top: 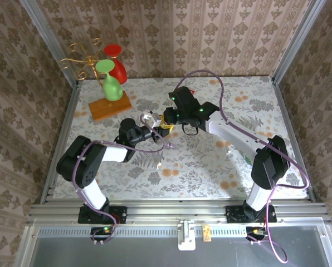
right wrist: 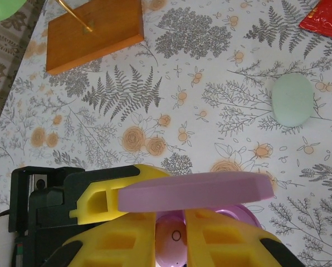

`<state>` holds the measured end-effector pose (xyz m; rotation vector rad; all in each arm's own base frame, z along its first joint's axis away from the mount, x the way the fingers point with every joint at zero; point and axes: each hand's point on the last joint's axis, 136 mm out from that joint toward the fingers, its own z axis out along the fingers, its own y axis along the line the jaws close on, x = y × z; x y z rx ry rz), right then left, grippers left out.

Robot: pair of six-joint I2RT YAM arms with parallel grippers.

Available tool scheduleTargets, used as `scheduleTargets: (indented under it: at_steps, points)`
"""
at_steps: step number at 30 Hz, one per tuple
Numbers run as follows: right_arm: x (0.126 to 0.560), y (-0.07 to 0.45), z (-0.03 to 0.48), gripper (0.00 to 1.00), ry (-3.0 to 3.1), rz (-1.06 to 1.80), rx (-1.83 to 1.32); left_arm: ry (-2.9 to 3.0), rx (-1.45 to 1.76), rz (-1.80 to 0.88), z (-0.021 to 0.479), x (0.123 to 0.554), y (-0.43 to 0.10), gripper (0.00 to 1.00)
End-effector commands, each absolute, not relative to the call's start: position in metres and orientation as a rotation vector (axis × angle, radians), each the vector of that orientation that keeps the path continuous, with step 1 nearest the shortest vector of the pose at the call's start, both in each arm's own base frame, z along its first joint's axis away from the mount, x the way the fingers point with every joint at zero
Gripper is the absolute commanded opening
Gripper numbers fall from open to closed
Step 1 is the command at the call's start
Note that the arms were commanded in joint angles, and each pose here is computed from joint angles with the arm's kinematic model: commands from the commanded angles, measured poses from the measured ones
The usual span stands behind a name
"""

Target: Insert wireless bluetooth earbuds into charging case

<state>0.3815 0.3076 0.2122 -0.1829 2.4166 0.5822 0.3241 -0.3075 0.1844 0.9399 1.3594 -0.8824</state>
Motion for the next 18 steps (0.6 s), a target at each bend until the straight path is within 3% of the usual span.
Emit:
scheduleTargets:
  at_steps: [1, 15, 18]
  points:
    - [0.379, 0.309, 0.207, 0.19, 2.412, 0.563, -0.204, 1.285, 0.935, -0.878, 0.207, 0.326, -0.311, 0.24]
    - [0.366, 0.305, 0.232, 0.30, 2.352, 0.648, -0.194, 1.290, 0.928, -0.870, 0.205, 0.328, -0.308, 0.24]
    - [0.363, 0.299, 0.238, 0.36, 2.324, 0.647, -0.189, 1.288, 0.925, -0.860, 0.204, 0.329, -0.305, 0.24]
